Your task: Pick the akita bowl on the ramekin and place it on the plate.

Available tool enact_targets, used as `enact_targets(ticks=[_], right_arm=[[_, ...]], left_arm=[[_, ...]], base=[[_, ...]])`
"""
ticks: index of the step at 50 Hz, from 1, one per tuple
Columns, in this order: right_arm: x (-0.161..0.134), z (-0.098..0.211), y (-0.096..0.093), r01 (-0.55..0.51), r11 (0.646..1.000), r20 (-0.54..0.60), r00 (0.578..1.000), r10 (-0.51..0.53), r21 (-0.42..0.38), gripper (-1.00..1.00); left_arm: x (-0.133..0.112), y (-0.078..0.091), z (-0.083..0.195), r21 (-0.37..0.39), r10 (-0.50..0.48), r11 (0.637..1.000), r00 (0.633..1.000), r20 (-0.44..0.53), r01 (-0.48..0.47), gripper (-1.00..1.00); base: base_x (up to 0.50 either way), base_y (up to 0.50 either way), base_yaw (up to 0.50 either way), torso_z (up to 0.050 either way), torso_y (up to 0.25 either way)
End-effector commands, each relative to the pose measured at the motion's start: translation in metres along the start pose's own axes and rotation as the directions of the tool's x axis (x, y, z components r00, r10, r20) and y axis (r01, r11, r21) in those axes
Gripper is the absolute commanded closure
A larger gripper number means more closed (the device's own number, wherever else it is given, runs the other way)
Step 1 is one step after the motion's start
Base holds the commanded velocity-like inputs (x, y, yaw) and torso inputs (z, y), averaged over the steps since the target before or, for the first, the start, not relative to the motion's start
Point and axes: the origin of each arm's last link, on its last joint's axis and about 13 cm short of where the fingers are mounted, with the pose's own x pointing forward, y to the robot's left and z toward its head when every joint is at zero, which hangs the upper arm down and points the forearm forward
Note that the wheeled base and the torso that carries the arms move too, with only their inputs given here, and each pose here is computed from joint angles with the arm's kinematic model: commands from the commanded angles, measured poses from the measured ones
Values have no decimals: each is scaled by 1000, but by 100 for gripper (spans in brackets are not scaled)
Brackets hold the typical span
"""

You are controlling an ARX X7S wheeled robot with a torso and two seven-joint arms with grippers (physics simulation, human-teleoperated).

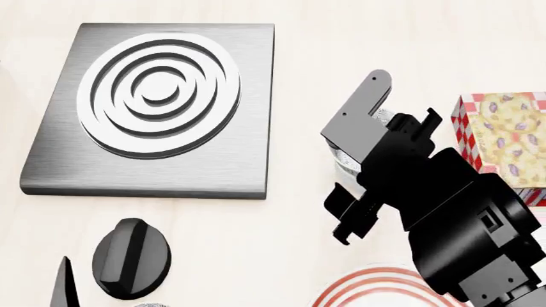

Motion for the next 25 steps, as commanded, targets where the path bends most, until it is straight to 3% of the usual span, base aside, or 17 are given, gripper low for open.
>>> enact_targets(ticks=[1,17,25], right_arm=[[1,-3,1,1,1000,1,1000,-1,2,100],[1,-7,5,-6,1000,-6,1000,6,-14,100],[-5,2,-2,50,998,49,998,-48,-40,100]], left_arm=[[0,0,0,0,-1,1000,1000,0,1,-100],[0,0,-1,-1,-2,1000,1000,-5,2,-100],[0,0,-1,-2,0,1000,1000,-8,0,-100]], base=[[0,0,0,0,0],[0,0,0,0,0],[0,0,0,0,0]])
